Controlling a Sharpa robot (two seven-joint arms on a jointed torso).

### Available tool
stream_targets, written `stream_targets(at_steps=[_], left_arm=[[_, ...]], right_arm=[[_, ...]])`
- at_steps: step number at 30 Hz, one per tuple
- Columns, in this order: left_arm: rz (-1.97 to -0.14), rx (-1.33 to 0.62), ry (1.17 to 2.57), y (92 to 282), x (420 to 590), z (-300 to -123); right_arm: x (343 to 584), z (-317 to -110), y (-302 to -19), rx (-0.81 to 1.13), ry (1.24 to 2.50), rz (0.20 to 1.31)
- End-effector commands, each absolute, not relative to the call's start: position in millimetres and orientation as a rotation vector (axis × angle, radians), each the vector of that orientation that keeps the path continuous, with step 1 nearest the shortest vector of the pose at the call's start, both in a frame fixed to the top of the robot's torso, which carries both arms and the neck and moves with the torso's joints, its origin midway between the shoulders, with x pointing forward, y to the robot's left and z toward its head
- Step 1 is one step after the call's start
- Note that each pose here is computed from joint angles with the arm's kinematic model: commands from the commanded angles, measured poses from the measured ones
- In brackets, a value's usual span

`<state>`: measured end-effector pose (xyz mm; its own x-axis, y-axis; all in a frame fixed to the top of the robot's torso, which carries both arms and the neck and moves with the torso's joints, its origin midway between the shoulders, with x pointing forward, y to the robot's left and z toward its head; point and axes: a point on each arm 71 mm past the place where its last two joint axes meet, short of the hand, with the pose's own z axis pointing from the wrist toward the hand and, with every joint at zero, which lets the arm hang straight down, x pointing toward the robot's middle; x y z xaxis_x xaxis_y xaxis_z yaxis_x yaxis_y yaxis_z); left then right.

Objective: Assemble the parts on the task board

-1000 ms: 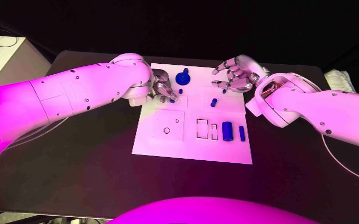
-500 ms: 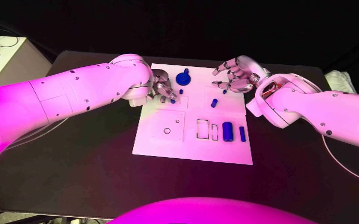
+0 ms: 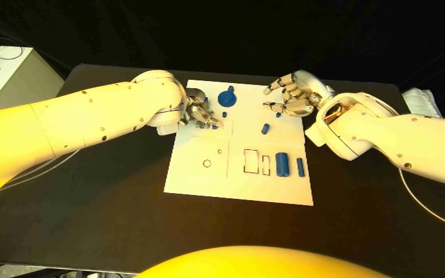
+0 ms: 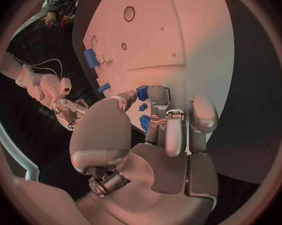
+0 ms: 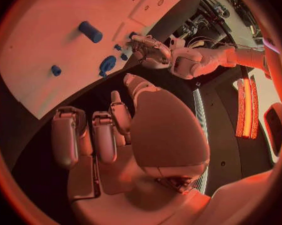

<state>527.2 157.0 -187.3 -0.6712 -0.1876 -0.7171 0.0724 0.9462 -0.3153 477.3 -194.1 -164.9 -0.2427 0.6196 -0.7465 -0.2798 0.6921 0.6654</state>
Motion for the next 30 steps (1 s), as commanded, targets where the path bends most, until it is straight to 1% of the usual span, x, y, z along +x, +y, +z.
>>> stream_targets(at_steps=[1, 5, 9, 15, 20, 23, 28, 30], left_arm=[[-0.409, -0.086, 2.252, 157.3, 525.4, -186.2], [-0.430, -0.111, 2.226, 159.2, 523.9, -180.9], [-0.469, -0.147, 2.197, 160.4, 523.4, -171.2], [-0.500, -0.168, 2.180, 162.3, 522.8, -160.7], [-0.512, -0.183, 2.180, 168.4, 523.5, -153.7], [-0.516, -0.195, 2.178, 173.4, 526.5, -148.9], [-0.497, -0.234, 2.145, 185.4, 542.0, -136.2], [-0.486, -0.243, 2.141, 187.9, 547.8, -133.6]], right_arm=[[477.0, -165.2, -193.9, 0.277, 1.607, 0.871], [477.1, -166.4, -194.6, 0.306, 1.616, 0.877], [477.7, -167.8, -195.6, 0.344, 1.627, 0.884], [478.6, -168.6, -197.4, 0.361, 1.632, 0.882], [479.0, -168.6, -198.3, 0.363, 1.630, 0.882], [478.8, -168.1, -198.8, 0.362, 1.624, 0.885], [479.2, -167.6, -199.5, 0.361, 1.615, 0.887], [479.3, -167.6, -199.5, 0.360, 1.614, 0.888]])
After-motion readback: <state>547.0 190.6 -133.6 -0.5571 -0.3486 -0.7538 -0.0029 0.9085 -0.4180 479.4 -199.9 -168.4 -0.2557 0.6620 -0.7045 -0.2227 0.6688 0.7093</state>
